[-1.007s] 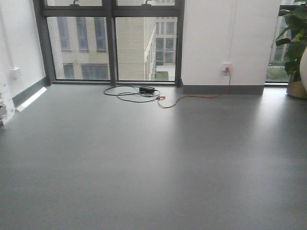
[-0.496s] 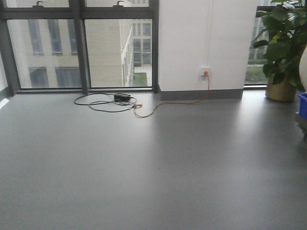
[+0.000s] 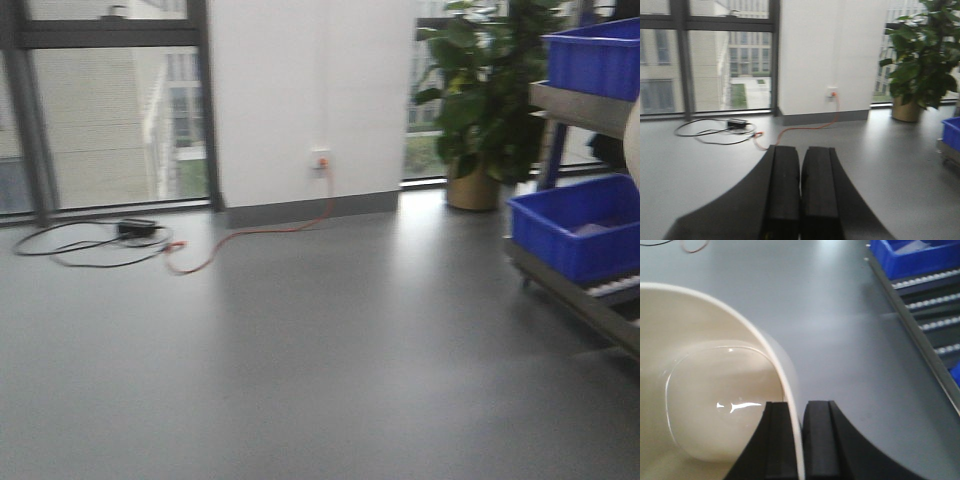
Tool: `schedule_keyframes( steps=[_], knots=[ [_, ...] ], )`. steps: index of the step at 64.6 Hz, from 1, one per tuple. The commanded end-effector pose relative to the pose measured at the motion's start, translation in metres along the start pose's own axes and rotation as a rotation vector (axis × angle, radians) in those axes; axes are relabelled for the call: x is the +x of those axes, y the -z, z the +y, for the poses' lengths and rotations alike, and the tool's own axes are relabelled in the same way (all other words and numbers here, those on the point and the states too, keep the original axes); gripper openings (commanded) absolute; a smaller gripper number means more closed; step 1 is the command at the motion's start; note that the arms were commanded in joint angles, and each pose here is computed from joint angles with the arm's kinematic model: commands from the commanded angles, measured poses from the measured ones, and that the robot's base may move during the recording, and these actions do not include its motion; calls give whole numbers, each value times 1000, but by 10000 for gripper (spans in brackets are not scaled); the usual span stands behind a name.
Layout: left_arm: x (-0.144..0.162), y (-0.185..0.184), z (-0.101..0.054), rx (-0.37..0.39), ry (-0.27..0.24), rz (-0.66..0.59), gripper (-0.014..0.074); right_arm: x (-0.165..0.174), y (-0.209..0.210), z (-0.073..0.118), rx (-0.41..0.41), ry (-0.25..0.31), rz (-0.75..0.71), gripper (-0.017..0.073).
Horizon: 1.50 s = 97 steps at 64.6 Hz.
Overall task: Move white bin to right shelf second layer
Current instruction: 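Turn the base toward the roller-track shelf rack, then approach the rack's second layer with the bin held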
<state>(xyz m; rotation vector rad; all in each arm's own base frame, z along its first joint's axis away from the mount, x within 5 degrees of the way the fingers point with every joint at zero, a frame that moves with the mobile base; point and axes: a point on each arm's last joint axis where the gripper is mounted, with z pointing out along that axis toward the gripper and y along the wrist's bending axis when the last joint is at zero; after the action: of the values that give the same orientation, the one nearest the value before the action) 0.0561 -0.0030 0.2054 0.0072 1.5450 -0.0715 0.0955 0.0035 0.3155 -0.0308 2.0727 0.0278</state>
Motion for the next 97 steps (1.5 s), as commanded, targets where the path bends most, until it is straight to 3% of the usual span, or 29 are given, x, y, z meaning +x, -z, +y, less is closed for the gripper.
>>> schedule_keyframes(
  steps=[1,97],
  knots=[
    [1,0,0,3,11,-71,85,-16,5,0,1,-6,-116,55],
    [1,0,0,3,11,-71,85,-16,5,0,1,-6,-116,55]
  ],
)
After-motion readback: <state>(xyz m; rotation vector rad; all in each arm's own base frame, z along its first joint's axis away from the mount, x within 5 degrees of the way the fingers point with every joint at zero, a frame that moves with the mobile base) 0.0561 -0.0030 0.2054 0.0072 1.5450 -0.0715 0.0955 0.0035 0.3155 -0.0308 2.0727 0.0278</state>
